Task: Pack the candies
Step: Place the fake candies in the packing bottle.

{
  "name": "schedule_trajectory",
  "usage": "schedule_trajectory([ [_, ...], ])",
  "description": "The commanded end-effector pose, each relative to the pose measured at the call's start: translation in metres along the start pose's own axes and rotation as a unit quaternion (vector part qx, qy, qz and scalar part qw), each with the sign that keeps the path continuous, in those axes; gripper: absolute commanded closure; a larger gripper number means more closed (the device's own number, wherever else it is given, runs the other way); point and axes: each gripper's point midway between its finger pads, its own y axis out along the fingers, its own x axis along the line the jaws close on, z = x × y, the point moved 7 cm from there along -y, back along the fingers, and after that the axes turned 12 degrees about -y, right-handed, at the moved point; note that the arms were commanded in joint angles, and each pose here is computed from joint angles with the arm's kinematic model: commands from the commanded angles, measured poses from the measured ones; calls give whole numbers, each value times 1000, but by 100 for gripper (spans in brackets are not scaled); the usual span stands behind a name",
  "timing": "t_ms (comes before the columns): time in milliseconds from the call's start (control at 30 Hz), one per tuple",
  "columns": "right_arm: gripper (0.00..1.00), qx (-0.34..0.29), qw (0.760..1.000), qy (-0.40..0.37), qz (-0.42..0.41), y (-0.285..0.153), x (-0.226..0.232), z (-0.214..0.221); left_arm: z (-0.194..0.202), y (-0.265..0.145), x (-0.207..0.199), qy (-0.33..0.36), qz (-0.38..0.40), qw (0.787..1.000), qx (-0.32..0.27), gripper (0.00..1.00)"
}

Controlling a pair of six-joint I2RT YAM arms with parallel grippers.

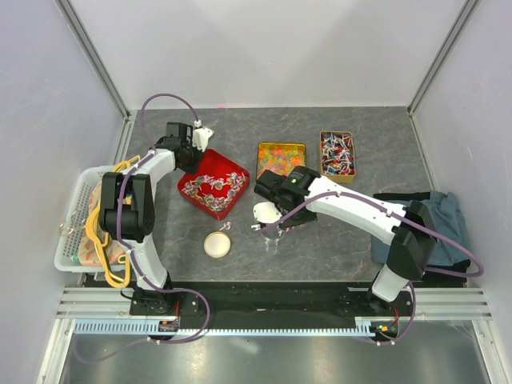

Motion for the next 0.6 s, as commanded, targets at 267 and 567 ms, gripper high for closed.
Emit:
schedule_trajectory([
  [267, 100, 64, 997, -36, 31, -17, -18, -13, -25, -20, -5, 4, 23, 998, -63, 98],
  [567, 100, 100, 992, -67, 39, -25, -16, -26, -22, -17, -7, 2, 30, 998, -62, 98],
])
